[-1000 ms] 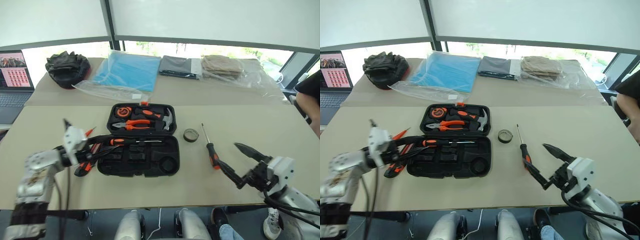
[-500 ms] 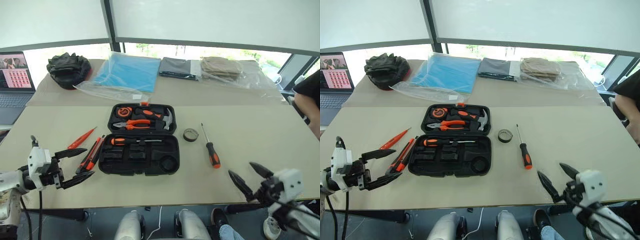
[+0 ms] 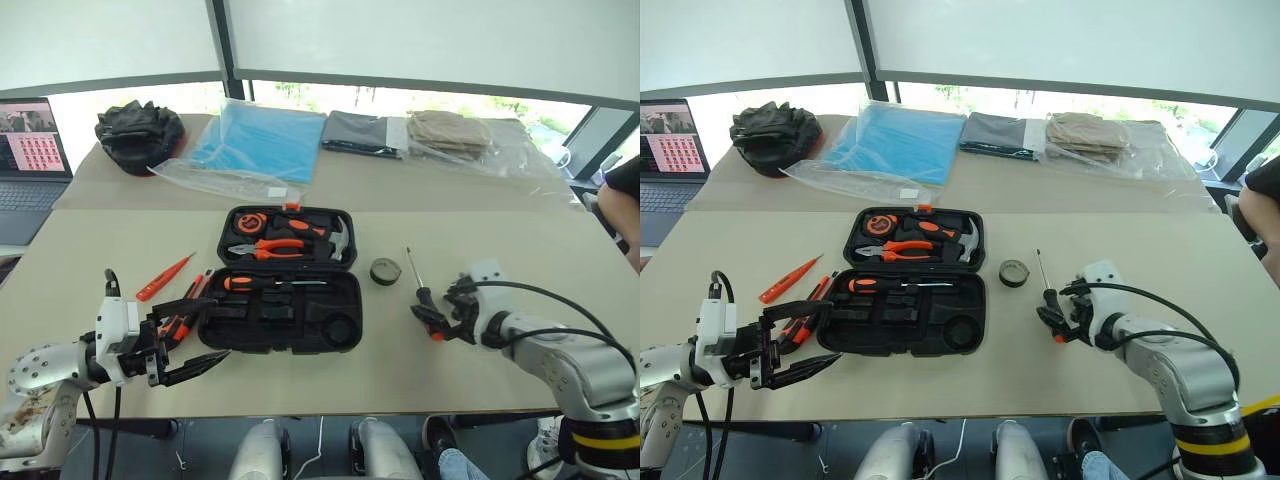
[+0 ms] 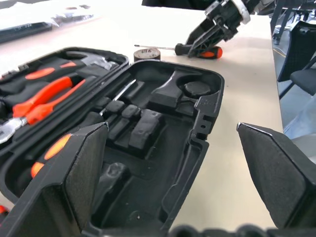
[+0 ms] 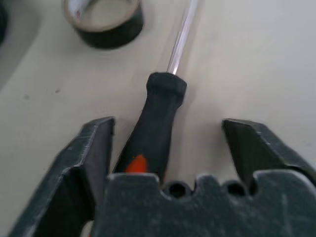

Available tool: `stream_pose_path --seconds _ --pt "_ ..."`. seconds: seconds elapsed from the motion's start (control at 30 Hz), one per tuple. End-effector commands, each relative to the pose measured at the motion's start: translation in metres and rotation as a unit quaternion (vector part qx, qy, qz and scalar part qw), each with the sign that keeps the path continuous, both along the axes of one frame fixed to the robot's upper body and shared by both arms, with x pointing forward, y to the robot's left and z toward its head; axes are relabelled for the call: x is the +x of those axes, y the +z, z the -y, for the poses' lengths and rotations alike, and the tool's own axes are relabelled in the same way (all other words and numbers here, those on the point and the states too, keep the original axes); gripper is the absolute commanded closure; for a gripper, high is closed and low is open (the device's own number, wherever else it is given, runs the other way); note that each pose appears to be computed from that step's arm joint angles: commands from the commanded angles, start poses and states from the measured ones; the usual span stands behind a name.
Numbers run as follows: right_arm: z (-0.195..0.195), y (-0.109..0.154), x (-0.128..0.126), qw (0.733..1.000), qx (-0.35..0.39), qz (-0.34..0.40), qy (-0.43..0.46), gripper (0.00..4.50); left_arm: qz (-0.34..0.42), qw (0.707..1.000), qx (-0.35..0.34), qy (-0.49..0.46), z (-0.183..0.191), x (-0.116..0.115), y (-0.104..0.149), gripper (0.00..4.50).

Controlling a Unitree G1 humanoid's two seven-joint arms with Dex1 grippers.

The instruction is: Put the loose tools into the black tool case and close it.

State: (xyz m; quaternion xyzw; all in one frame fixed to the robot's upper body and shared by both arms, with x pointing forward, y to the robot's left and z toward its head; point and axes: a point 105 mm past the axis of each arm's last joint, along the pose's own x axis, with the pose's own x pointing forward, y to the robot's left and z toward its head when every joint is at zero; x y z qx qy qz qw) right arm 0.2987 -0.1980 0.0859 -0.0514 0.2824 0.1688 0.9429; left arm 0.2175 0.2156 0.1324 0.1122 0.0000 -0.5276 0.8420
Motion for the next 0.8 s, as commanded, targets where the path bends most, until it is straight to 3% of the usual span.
stream_pose_path --seconds 0.03,0.13,0.2,0.3,0.4,0.47,0.53,0.67,0.8 --pt "0.006 -0.004 -0.004 0.999 -0.006 -0.017 -0.037 1.98 0.008 1.000 0.010 -0.021 0.007 -0.007 0.008 0.00" --pt "0.016 0.001 -0.004 0.998 -0.010 0.006 -0.069 3.05 0.016 1.000 -0.011 -0.019 0.013 -0.005 0.018 0.00" --pt "0.028 0.015 -0.003 0.995 -0.015 0.051 -0.081 3.51 0.024 0.999 -0.022 -0.012 0.015 -0.002 0.026 0.00" --pt "0.026 0.043 -0.004 0.993 0.002 0.120 -0.019 3.52 0.028 0.999 -0.036 0.005 0.015 0.002 0.032 0.00" --pt "0.003 0.078 -0.002 0.978 0.002 0.182 0.101 3.52 0.030 0.998 -0.052 0.034 0.011 0.008 0.034 0.00" --pt "-0.033 0.111 0.002 0.945 0.023 0.243 0.217 3.52 0.029 0.996 -0.060 0.059 0.006 0.011 0.031 0.00" --pt "-0.058 0.126 0.000 0.917 0.033 0.263 0.298 3.52 0.026 0.995 -0.063 0.074 0.002 0.012 0.027 0.00" --pt "-0.120 0.114 0.001 0.858 -0.011 0.219 0.464 3.52 0.018 0.992 -0.060 0.105 -0.010 0.009 0.017 0.00" --pt "-0.153 0.088 0.007 0.838 -0.065 0.154 0.520 3.52 0.017 0.989 -0.057 0.132 -0.020 0.006 0.015 0.00"
